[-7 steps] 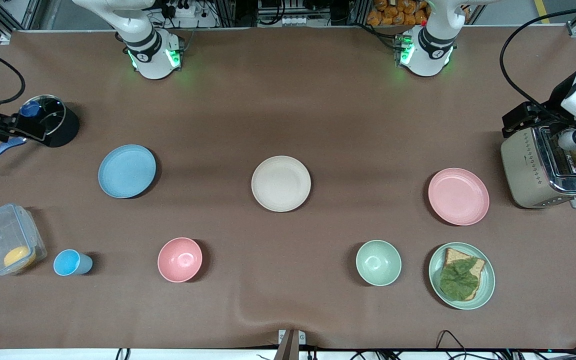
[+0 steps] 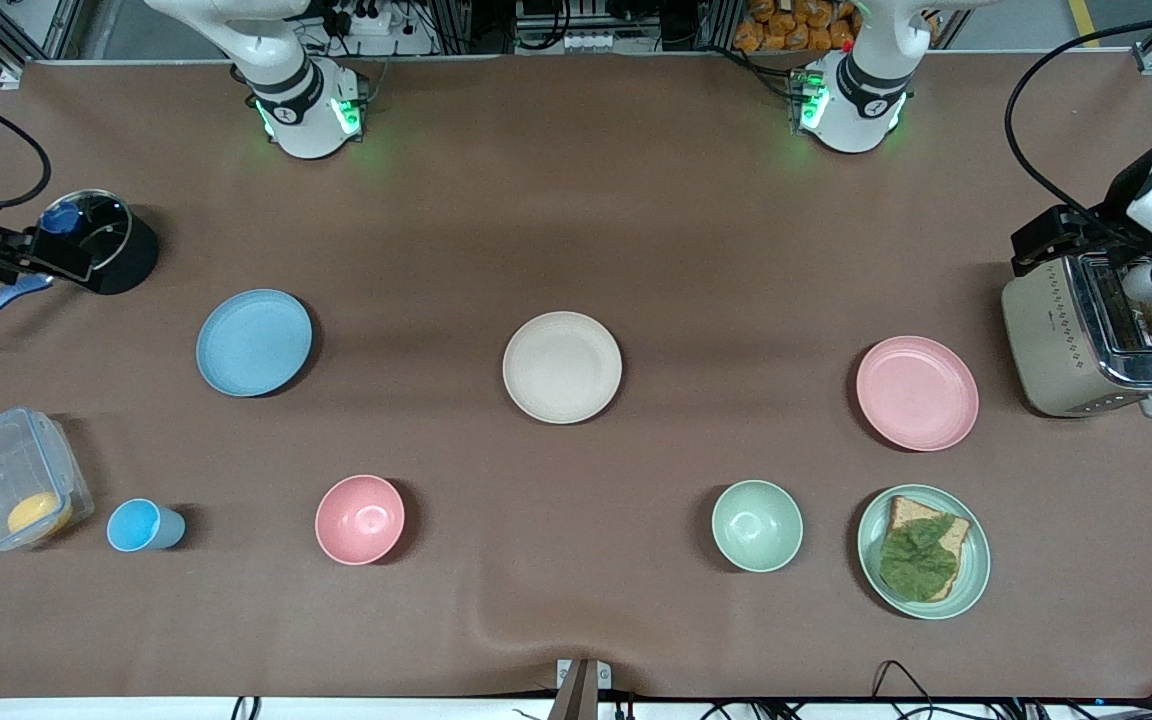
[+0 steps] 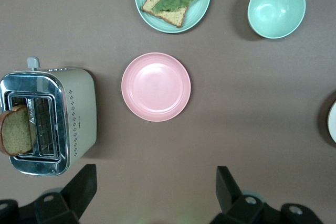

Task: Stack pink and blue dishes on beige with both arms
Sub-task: 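Reach the left gripper to the pink plate while the right gripper nears the blue plate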

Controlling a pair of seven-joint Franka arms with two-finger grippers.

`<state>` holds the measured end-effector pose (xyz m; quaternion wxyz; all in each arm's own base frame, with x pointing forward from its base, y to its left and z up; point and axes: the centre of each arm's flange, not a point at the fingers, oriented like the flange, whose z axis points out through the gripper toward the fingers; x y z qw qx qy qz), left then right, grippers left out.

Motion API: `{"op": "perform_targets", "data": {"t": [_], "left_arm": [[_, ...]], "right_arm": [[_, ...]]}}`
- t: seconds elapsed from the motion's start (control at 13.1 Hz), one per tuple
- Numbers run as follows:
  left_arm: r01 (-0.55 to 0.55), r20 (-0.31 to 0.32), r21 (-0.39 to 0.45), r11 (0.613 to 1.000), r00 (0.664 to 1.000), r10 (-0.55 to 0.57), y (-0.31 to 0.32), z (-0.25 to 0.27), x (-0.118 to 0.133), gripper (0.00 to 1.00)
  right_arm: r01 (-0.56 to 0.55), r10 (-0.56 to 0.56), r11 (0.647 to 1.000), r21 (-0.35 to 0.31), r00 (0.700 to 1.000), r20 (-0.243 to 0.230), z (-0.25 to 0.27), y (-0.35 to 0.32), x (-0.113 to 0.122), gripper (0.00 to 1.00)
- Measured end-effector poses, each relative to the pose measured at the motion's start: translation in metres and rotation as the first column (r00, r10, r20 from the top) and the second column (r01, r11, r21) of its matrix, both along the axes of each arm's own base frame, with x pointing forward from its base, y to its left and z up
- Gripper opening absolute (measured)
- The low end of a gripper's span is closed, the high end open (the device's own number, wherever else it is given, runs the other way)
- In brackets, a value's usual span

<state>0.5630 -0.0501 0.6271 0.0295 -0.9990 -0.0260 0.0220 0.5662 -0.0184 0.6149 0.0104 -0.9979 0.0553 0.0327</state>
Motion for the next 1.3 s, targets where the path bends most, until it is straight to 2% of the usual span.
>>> {"op": "perform_targets", "data": {"t": [0.23,0.46,0.76,0.99,1.3], "left_arm": [[-0.038,-0.033,0.002,0.999,0.999,0.038,0.033,-0.042,0.015,1.0],[-0.057,-0.025,-0.006,0.998,0.998,0.057,0.073,-0.124,0.03,1.0],[-0.096,0.007,-0.017,0.995,0.995,0.097,0.12,-0.231,0.019,1.0],[-0.103,-0.015,-0.031,0.994,0.995,0.103,0.141,-0.305,0.009,1.0],[-0.089,-0.04,-0.052,0.995,0.995,0.087,0.161,-0.377,0.006,1.0]], "right_arm": [[0.001,-0.001,1.0,0.0,1.0,-0.001,0.0,-0.001,0.0,1.0],[0.011,-0.011,1.0,0.0,1.0,-0.008,-0.004,-0.006,0.001,1.0],[0.075,-0.075,0.997,0.001,0.996,-0.057,-0.031,-0.045,0.008,1.0],[0.074,-0.071,0.997,0.023,0.99,-0.12,-0.072,-0.093,0.01,1.0],[0.046,-0.036,0.997,0.056,0.986,-0.164,-0.164,-0.115,0.018,1.0]]}}
